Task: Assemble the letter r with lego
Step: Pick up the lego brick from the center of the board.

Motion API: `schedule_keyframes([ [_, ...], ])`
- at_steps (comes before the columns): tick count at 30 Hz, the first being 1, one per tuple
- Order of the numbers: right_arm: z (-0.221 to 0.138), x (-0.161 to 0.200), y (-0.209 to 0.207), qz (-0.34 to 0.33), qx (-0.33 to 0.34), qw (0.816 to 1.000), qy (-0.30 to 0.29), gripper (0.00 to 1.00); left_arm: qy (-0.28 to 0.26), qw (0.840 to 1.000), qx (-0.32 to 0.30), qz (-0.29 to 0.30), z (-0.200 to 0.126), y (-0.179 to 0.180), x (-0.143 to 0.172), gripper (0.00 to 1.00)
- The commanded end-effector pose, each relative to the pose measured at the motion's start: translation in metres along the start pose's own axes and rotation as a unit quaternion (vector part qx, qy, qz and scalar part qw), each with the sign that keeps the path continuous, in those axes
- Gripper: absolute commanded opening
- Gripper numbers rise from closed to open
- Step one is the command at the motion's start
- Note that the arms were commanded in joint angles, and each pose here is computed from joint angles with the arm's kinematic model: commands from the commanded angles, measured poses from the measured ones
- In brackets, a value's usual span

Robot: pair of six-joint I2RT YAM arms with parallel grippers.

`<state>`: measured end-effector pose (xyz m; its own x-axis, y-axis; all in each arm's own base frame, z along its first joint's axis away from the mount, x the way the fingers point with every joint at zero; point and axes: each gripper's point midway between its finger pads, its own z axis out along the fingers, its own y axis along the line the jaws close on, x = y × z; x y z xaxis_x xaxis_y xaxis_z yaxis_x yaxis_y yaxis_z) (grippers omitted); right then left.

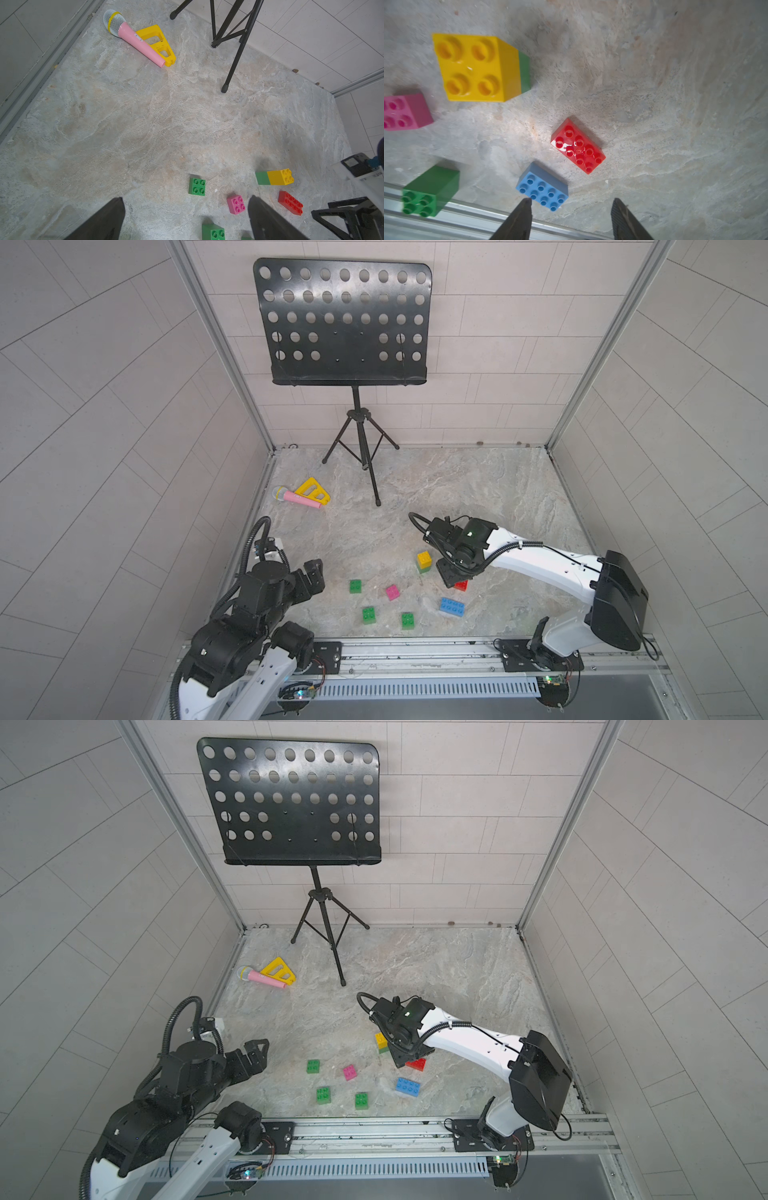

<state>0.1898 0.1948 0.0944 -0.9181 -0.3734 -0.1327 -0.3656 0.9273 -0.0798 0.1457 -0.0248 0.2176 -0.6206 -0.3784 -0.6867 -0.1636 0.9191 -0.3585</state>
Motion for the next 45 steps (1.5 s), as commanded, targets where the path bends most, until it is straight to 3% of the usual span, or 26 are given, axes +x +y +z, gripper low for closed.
schedule_keyframes([
  [1,0.006,-0.012,-0.010,-0.043,0.023,0.998,-0.041,0.66,-0.002,1.000,-0.002,0.005,0.002,-0.001,-0.003,1.00],
  [8,0.037,0.000,-0.010,-0.008,-0.024,1.000,0.004,0.68,0.004,1.000,-0.007,0.006,0.004,0.000,-0.001,1.00],
  [15,0.067,0.004,-0.010,-0.007,-0.013,0.999,0.036,0.68,0.008,1.000,-0.010,0.007,0.005,-0.001,-0.001,1.00],
  [21,0.084,-0.001,-0.021,0.045,-0.019,0.997,0.056,0.69,0.014,1.000,-0.012,0.007,0.006,-0.001,0.001,1.00],
  [31,0.083,-0.006,-0.040,0.106,-0.021,0.992,0.060,0.49,0.012,1.000,-0.018,0.006,0.007,0.001,0.000,1.00],
  [35,0.075,-0.006,-0.043,0.111,-0.019,0.992,0.053,0.51,0.015,1.000,-0.018,0.008,0.008,0.000,0.000,1.00],
  [39,0.071,-0.004,-0.045,0.122,-0.014,0.991,0.058,0.61,0.020,1.000,-0.019,0.010,0.009,-0.001,0.000,1.00],
  [45,0.066,-0.006,-0.041,0.134,-0.027,0.989,0.054,0.59,0.021,1.000,-0.017,0.010,0.009,-0.001,0.001,1.00],
])
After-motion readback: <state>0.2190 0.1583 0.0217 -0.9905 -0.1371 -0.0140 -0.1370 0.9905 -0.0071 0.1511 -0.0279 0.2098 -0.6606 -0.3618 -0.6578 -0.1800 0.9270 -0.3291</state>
